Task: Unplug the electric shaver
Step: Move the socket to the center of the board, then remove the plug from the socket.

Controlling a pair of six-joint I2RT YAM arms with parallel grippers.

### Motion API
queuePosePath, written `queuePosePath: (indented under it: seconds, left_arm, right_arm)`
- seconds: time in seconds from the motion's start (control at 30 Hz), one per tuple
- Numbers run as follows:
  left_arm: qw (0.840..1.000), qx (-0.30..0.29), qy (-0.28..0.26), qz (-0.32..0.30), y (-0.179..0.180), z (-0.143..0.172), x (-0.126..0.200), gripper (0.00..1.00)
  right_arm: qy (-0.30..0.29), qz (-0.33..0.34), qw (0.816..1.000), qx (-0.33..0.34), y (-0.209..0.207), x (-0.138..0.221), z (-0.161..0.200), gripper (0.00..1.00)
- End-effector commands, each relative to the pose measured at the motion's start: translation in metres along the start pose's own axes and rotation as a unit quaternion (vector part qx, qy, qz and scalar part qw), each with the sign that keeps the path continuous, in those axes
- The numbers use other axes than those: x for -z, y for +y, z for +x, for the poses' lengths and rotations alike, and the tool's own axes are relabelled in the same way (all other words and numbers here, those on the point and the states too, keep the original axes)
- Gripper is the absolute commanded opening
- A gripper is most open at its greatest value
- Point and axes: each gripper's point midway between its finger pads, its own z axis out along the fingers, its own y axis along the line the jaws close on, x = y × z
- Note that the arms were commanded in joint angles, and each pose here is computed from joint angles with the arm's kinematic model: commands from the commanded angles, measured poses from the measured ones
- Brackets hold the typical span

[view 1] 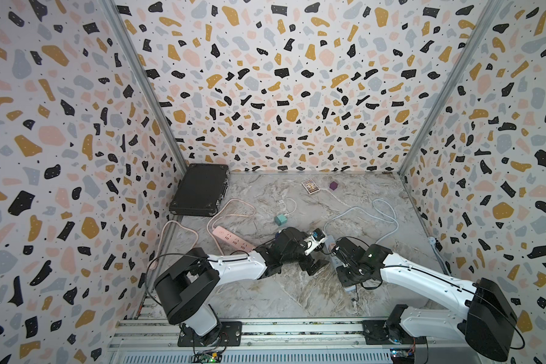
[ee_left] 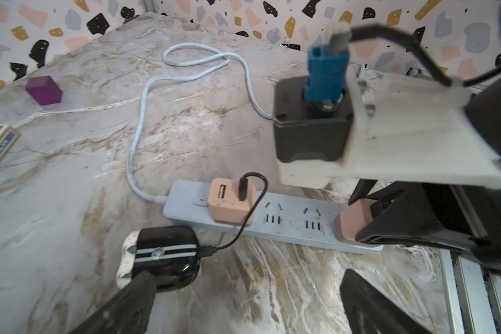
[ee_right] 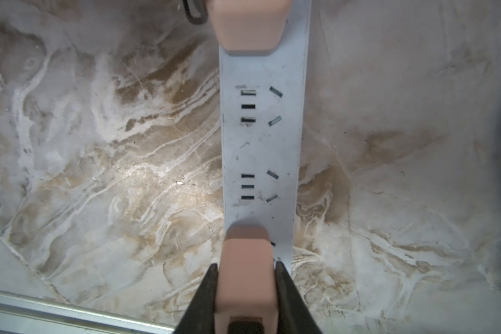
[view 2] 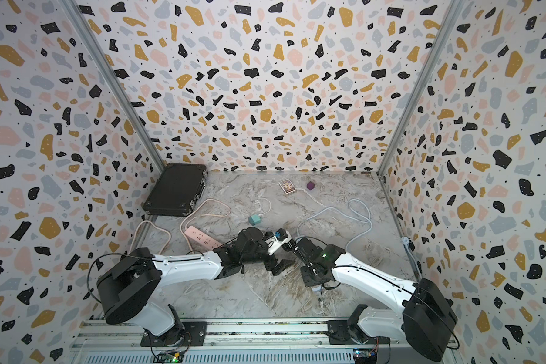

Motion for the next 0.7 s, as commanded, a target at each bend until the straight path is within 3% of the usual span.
queuePosePath:
  seconds: [0.0,0.3,0.67]
  left_arm:
    - [0.999,-0.018,-0.046,-0.001,-0.002,-0.01,-0.011,1.0]
    - [0.997,-0.038,-0.06,-0.041,0.011,-0.004,-0.043,1.0]
    - [0.995,-0.042,-0.086,-0.03,0.013,-0.019,-0.066,1.0]
  right_arm:
    - [0.003,-0.065,0.998,-0.014,0.024,-0.002,0.001,0.12]
    - [0.009,-0.072,0.997,-0.023,0.023,-0.006,0.009,0.08]
    - [0.044,-0.025,0.999,-0.014,0.007,-0.017,0.023,0.06]
